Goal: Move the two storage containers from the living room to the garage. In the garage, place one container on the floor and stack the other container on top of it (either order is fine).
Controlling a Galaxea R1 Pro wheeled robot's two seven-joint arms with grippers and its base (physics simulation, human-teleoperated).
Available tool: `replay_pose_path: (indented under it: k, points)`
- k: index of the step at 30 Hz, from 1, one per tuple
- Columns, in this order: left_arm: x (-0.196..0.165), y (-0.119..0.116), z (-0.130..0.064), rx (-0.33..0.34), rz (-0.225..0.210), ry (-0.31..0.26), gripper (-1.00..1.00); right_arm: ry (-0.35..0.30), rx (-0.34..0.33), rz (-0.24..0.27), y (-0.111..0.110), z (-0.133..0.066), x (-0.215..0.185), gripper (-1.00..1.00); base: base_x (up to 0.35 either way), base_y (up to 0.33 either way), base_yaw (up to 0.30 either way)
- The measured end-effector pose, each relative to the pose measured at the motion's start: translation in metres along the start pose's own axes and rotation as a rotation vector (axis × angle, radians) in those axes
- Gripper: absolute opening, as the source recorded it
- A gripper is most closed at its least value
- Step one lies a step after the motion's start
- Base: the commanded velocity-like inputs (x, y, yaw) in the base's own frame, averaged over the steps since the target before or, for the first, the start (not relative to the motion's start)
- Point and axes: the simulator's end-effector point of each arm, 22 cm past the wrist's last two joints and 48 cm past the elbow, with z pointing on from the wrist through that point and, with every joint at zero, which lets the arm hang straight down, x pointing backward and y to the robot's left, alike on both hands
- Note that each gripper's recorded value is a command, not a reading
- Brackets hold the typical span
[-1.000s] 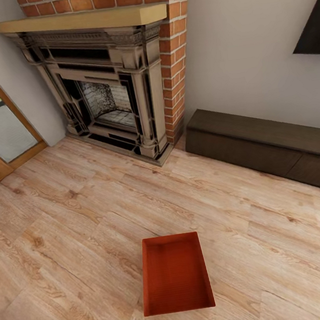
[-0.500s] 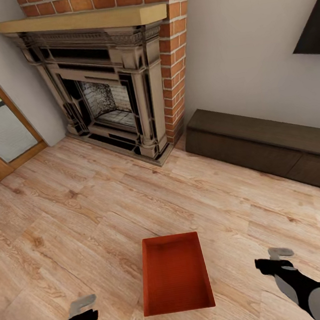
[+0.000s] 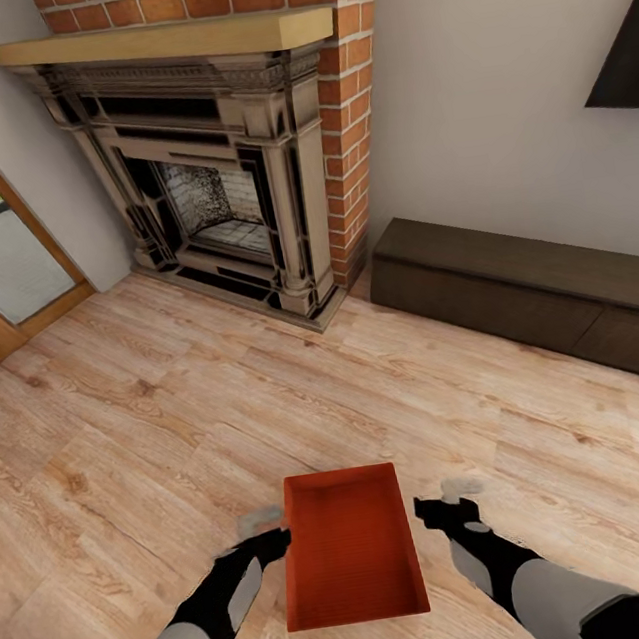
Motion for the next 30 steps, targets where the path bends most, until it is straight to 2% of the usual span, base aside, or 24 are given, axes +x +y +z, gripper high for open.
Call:
replay_pose_path:
  k: [2, 6, 8, 12, 18, 30]
  points:
    - [0.01, -0.003, 0.002, -0.008, 0.052, -0.019, 1.0, -0.002, -0.03, -0.063, 0.018, -0.002, 0.004, 1.0, 0.0, 0.0, 0.0]
    - [0.022, 0.001, 0.004, -0.017, 0.081, -0.027, 1.0, 0.014, -0.039, -0.088, 0.023, -0.004, 0.016, 1.0, 0.0, 0.0, 0.0]
    - [0.023, 0.001, 0.004, -0.017, 0.09, -0.036, 1.0, 0.059, -0.051, -0.098, 0.031, -0.008, 0.04, 1.0, 0.0, 0.0, 0.0]
    - [0.023, 0.003, 0.004, -0.02, 0.096, -0.037, 1.0, 0.094, -0.05, -0.105, 0.03, -0.013, 0.061, 1.0, 0.0, 0.0, 0.0]
    - [0.023, 0.003, 0.004, -0.022, 0.089, -0.039, 1.0, 0.069, -0.061, -0.103, 0.037, -0.015, 0.063, 1.0, 0.0, 0.0, 0.0]
    - [0.022, 0.003, 0.004, -0.021, 0.085, -0.041, 1.0, 0.086, -0.065, -0.107, 0.042, -0.019, 0.074, 1.0, 0.0, 0.0, 0.0]
